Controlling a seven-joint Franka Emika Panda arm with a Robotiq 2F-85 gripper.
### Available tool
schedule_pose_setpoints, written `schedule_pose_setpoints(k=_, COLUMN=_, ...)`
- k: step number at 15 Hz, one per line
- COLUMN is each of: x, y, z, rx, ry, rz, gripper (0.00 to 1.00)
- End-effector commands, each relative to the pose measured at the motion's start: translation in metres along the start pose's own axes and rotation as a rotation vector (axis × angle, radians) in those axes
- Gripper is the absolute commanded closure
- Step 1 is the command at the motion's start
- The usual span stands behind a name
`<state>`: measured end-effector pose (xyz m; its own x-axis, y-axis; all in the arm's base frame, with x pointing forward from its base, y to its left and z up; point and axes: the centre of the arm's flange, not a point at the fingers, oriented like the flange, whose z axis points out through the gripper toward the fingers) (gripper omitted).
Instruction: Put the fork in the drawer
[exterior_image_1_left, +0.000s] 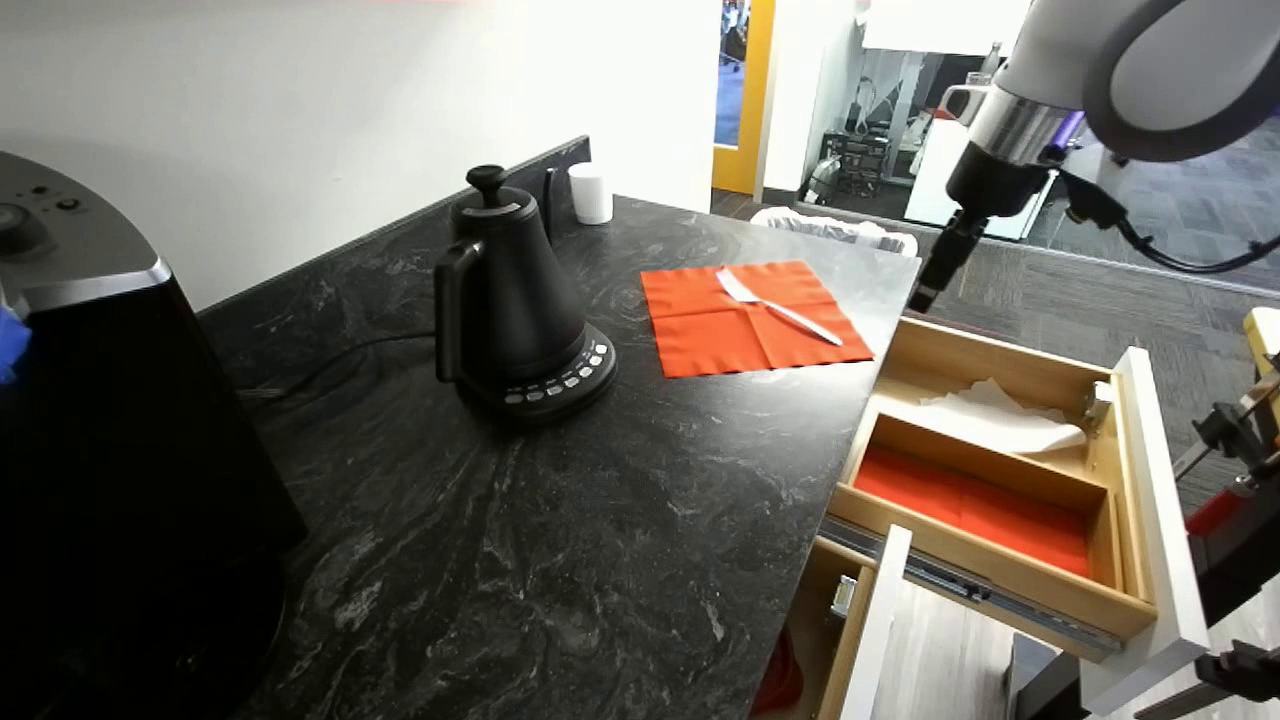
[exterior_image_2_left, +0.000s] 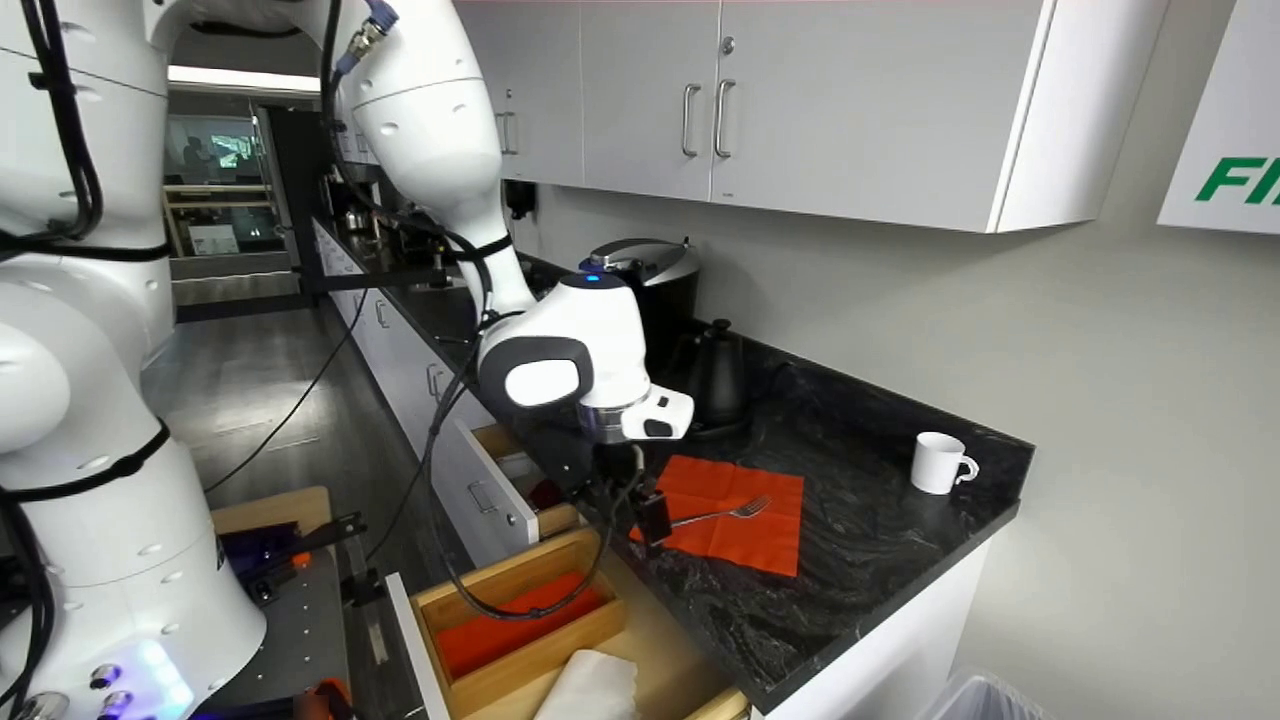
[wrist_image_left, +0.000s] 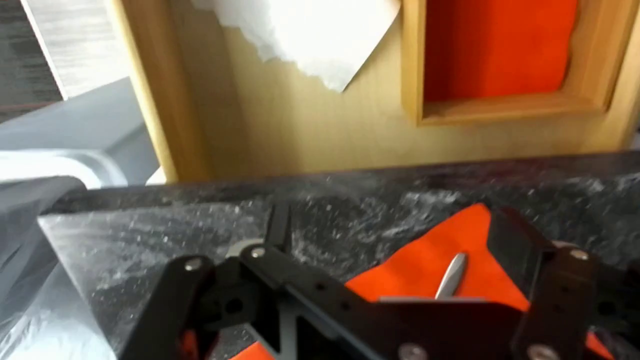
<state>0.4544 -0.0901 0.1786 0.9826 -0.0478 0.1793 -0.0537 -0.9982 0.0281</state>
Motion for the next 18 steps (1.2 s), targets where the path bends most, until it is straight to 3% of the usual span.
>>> schedule_pose_setpoints(k=1, x=0.067, y=0.016, z=0.032, rx=-0.029, ry=0.05, rz=0.011, gripper=0.0)
schedule_pose_setpoints(k=7, x=0.108, y=-0.003, z=0.072, rx=-0.028, ry=0.076, rz=-0.043, gripper=0.0)
schedule_pose_setpoints(k=13, x=0.138, y=-0.002, z=0.067, rx=-0.083, ry=0.169, rz=-0.035, gripper=0.0)
schedule_pose_setpoints(k=18, x=0.142, y=-0.011, z=0.063, rx=-0.056, ry=0.148, rz=-0.022, gripper=0.0)
